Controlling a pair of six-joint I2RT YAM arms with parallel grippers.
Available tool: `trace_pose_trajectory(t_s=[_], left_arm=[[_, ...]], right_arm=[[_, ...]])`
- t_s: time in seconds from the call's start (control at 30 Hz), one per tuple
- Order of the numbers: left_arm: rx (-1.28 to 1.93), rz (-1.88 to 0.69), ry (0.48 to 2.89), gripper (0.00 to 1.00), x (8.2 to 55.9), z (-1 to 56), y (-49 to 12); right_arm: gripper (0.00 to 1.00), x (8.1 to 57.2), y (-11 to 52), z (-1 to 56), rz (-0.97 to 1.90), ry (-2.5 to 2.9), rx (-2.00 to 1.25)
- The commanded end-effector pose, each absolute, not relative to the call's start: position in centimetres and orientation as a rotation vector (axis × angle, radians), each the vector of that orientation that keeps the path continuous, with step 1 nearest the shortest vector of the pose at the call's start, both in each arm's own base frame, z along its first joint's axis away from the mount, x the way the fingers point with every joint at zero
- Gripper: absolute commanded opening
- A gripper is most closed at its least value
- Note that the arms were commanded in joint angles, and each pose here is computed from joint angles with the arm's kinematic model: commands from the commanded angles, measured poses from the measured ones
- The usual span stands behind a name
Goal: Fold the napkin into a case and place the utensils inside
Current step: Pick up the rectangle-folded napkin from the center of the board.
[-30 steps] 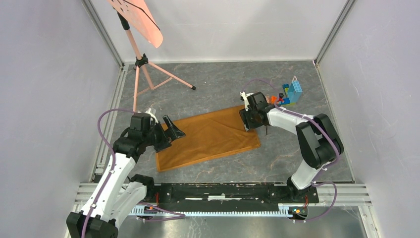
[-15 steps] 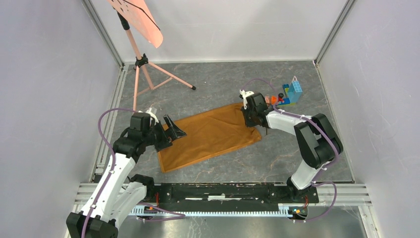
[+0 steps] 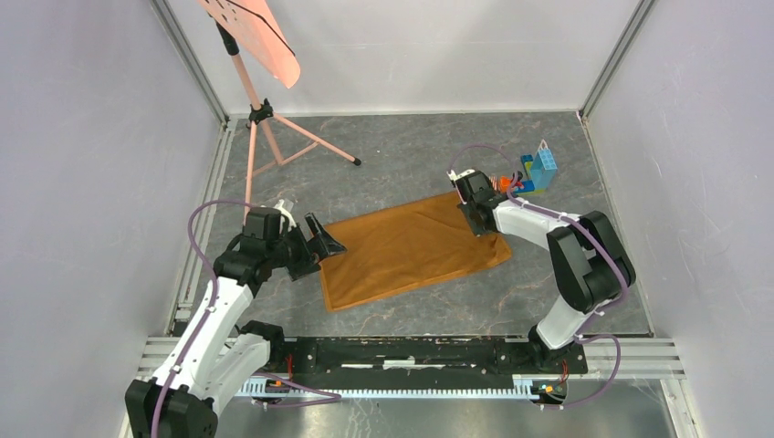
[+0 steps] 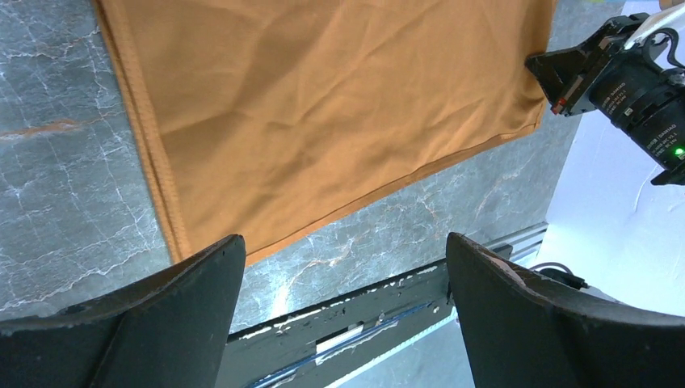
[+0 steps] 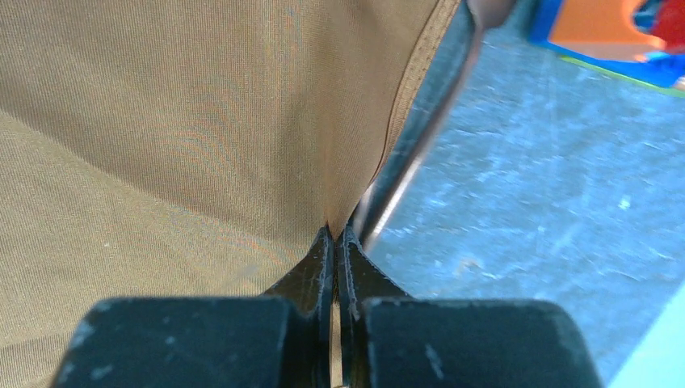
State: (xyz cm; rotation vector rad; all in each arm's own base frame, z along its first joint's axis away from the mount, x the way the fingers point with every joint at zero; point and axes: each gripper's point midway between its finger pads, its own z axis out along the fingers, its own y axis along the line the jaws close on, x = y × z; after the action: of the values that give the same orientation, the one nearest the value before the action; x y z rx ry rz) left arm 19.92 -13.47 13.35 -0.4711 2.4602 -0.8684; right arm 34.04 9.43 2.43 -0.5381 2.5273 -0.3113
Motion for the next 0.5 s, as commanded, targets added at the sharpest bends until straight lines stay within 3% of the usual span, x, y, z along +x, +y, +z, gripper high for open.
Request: trace_pose_trajectory(t_s=[0.0,0.47], left_arm=[[-0.369,-0.905,2.425,1.0,20.5,14.1,-14.1],[-0.397,-0.824,2.423,1.0,21.0,14.0,-13.2]], right_arm=[[0.0,35.6,7.4,6.4,-0.476,2.432,-0.526],[0.0,34.2,13.9,9.4,-0.235,2.378,-0.671]])
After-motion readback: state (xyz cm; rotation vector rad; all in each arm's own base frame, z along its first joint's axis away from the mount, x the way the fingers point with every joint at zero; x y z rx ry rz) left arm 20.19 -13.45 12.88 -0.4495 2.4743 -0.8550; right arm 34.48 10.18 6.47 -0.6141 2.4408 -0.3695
